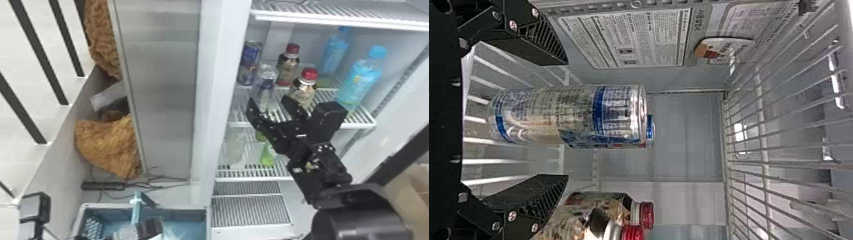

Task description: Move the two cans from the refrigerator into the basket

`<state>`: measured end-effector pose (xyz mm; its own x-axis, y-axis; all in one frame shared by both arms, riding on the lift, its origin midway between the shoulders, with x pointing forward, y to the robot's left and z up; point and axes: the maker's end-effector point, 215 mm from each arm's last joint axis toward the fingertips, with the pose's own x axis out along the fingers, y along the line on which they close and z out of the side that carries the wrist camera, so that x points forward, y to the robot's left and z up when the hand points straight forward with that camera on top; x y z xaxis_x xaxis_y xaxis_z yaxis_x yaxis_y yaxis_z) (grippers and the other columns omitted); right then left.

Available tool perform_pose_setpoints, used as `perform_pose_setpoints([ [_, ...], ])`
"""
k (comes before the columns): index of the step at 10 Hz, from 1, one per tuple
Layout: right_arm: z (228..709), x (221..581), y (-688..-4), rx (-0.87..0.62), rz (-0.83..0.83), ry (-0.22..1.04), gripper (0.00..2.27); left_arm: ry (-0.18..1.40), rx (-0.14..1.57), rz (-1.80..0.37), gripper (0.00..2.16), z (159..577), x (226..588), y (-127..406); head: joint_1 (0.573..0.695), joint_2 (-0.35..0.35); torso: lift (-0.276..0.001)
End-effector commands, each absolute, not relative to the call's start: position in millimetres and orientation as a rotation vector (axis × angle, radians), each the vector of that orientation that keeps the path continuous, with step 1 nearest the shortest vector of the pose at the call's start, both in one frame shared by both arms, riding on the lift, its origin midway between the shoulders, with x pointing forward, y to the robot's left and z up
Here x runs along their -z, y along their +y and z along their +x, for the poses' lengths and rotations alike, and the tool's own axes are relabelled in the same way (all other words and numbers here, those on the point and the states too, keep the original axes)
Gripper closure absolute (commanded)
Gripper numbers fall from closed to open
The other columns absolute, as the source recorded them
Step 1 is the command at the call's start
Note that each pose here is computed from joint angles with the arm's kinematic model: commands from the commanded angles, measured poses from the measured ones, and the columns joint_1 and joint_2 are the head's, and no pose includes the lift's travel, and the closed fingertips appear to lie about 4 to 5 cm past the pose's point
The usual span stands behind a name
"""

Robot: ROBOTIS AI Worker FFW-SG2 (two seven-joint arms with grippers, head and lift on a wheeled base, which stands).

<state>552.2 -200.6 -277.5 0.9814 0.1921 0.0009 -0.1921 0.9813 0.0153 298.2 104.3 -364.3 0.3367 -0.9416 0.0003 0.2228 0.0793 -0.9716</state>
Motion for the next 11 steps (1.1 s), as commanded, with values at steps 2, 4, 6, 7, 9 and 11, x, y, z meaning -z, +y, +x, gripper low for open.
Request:
perform_pose_setpoints([
  [2,563.4,274.3,-187.8,-0.209,0.01,-0.006,0.24,0.81,1.032,-1.151,1.19,298.1,364.0,105.1,0.695,-0.121,-0.031],
  [4,570.4,271.4,-184.1,-0.208,0.001,-0.009,0.24,0.81,1.032,-1.151,1.19,298.1,364.0,105.1,0.695,-0.108,-0.031],
  [6,571.6,270.0,-186.4,-0.197,0.0,-0.012,0.24,0.809,1.032,-1.153,1.19,298.2,363.8,104.7,0.695,-0.105,-0.031],
  [7,571.7,271.5,-187.0,-0.194,0.001,-0.007,0.24,0.809,1.03,-1.151,1.19,298.4,364.0,105.9,0.695,-0.106,-0.031],
  [9,572.2,272.9,-189.1,-0.185,0.001,-0.004,0.28,0.808,1.031,-1.152,1.19,298.3,363.7,105.9,0.695,-0.106,-0.031],
  [11,572.3,277.8,-189.7,-0.188,0.019,0.005,0.86,0.811,1.031,-1.15,1.19,298.0,364.2,105.5,0.695,-0.109,-0.031],
])
